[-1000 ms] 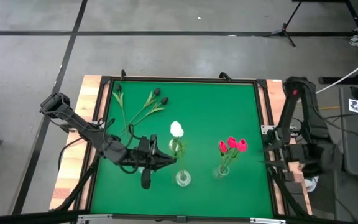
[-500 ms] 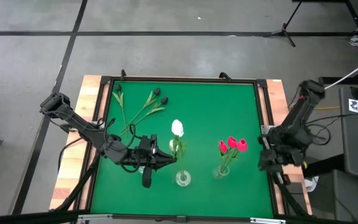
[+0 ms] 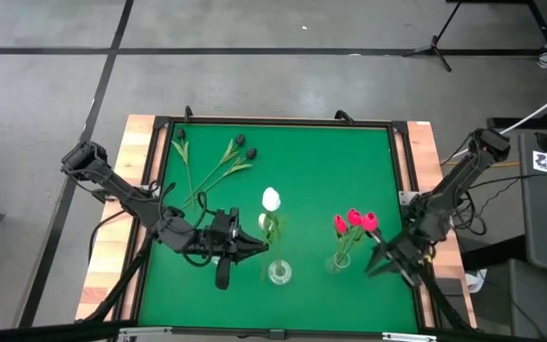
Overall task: Sort flowers into vase by color
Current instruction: Put the white tulip into the middle transparent vase
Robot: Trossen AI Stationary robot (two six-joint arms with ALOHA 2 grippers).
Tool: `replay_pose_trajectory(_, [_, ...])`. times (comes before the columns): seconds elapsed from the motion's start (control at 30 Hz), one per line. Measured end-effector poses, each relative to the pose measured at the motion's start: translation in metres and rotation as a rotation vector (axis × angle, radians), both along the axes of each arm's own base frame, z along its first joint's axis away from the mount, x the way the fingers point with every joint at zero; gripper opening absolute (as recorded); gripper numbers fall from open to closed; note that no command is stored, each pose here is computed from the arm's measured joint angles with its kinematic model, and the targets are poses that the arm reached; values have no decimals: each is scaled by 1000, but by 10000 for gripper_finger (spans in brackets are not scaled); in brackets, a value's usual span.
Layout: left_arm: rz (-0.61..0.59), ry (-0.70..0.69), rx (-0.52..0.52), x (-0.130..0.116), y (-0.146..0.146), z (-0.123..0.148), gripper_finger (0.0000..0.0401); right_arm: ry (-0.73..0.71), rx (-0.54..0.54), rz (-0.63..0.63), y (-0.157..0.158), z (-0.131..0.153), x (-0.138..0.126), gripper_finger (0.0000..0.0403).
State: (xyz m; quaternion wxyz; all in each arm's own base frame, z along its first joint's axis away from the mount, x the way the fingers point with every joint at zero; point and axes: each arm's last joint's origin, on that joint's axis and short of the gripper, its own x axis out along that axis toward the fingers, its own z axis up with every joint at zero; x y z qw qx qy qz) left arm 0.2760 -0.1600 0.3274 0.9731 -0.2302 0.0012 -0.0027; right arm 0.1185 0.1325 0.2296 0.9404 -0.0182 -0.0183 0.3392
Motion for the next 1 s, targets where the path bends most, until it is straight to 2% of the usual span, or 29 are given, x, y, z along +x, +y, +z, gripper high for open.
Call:
replay_pose_trajectory(0.33, [-3,1,4,-1,-1,0,8,41,-148,-185,-8,-10,0,51])
replay_pose_trajectory(0.53, [0,2,37,0,-8,-4,7,130,-152,-184,-9,-17,-1,51])
replay_pose_trajectory(0.77, [199,0,161,14,-31,-34,3,162,-117,-154,-7,-18,-3,51])
replay_pose_trajectory(1.0, [277,20,193,33,-42,-57,2,144,-122,-234,4,-18,-21,51])
